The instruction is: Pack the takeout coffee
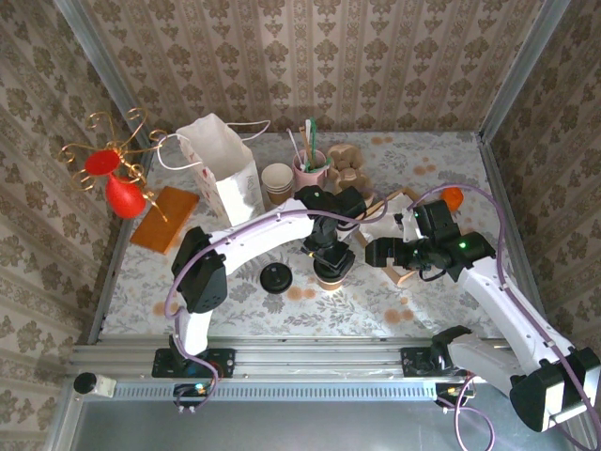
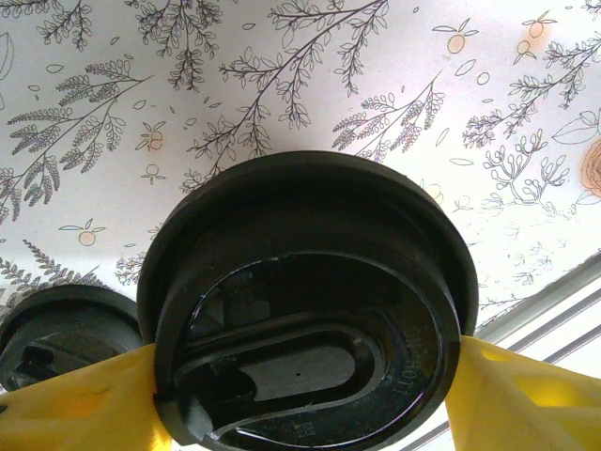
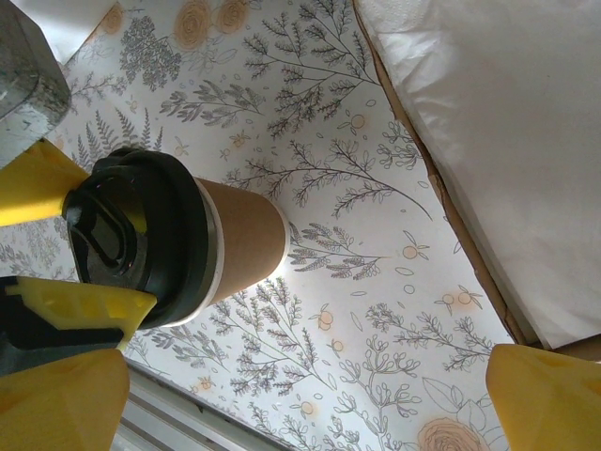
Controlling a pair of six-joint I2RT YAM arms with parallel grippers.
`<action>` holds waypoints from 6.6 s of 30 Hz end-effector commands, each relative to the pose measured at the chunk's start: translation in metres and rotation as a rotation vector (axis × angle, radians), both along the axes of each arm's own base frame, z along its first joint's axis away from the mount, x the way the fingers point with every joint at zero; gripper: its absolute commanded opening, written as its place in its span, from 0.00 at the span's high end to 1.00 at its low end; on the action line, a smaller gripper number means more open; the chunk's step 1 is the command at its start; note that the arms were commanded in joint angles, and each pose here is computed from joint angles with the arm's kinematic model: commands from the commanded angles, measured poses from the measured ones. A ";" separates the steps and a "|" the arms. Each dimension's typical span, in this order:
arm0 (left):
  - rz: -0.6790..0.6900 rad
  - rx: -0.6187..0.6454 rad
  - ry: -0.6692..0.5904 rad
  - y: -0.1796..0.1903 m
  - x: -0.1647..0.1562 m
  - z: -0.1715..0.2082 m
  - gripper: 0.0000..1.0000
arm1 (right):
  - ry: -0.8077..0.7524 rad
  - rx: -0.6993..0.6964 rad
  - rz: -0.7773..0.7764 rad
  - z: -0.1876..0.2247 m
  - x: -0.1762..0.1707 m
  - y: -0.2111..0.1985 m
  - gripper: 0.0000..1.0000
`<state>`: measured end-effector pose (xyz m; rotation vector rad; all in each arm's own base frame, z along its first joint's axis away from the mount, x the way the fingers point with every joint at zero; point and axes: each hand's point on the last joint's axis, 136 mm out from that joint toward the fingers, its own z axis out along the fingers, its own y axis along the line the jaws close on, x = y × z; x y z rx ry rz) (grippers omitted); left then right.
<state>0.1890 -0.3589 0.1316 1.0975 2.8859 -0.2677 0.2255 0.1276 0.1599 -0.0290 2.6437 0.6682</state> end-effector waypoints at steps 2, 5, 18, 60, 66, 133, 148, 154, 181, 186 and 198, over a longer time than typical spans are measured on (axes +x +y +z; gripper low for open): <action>0.001 0.017 0.011 0.002 -0.005 -0.002 0.31 | 0.001 0.016 -0.001 -0.002 -0.002 0.001 0.01; -0.005 0.024 0.013 0.002 -0.006 -0.005 0.31 | 0.000 0.014 0.000 0.000 -0.002 0.001 0.01; 0.002 0.088 -0.014 0.012 -0.004 -0.022 0.31 | -0.010 0.004 -0.013 0.000 -0.001 -0.002 0.01; 0.000 -0.028 0.071 -0.011 -0.017 -0.027 0.31 | 0.152 0.196 -0.050 -0.032 -0.011 0.019 0.04; -0.005 -0.013 0.074 -0.009 -0.018 -0.029 0.31 | 0.168 0.281 -0.055 -0.031 -0.011 0.025 0.26; -0.035 0.145 0.059 0.003 -0.033 -0.085 0.32 | 0.239 0.272 -0.064 -0.074 0.000 0.032 0.72; -0.010 0.097 0.021 0.002 -0.029 -0.086 0.32 | 0.151 0.226 -0.057 -0.037 -0.006 0.016 0.69; -0.011 0.057 0.039 -0.004 -0.032 -0.087 0.33 | 0.123 0.233 -0.061 -0.027 -0.005 0.013 0.68; -0.038 0.064 -0.069 -0.004 -0.017 -0.044 0.11 | 0.104 0.223 -0.069 -0.011 -0.003 0.007 0.65; -0.039 0.028 -0.092 -0.008 -0.012 -0.029 0.02 | 0.097 0.226 -0.070 -0.007 -0.003 0.007 0.64; -0.066 0.008 -0.157 -0.017 -0.011 -0.005 0.00 | 0.092 0.236 -0.079 -0.002 -0.006 0.007 0.62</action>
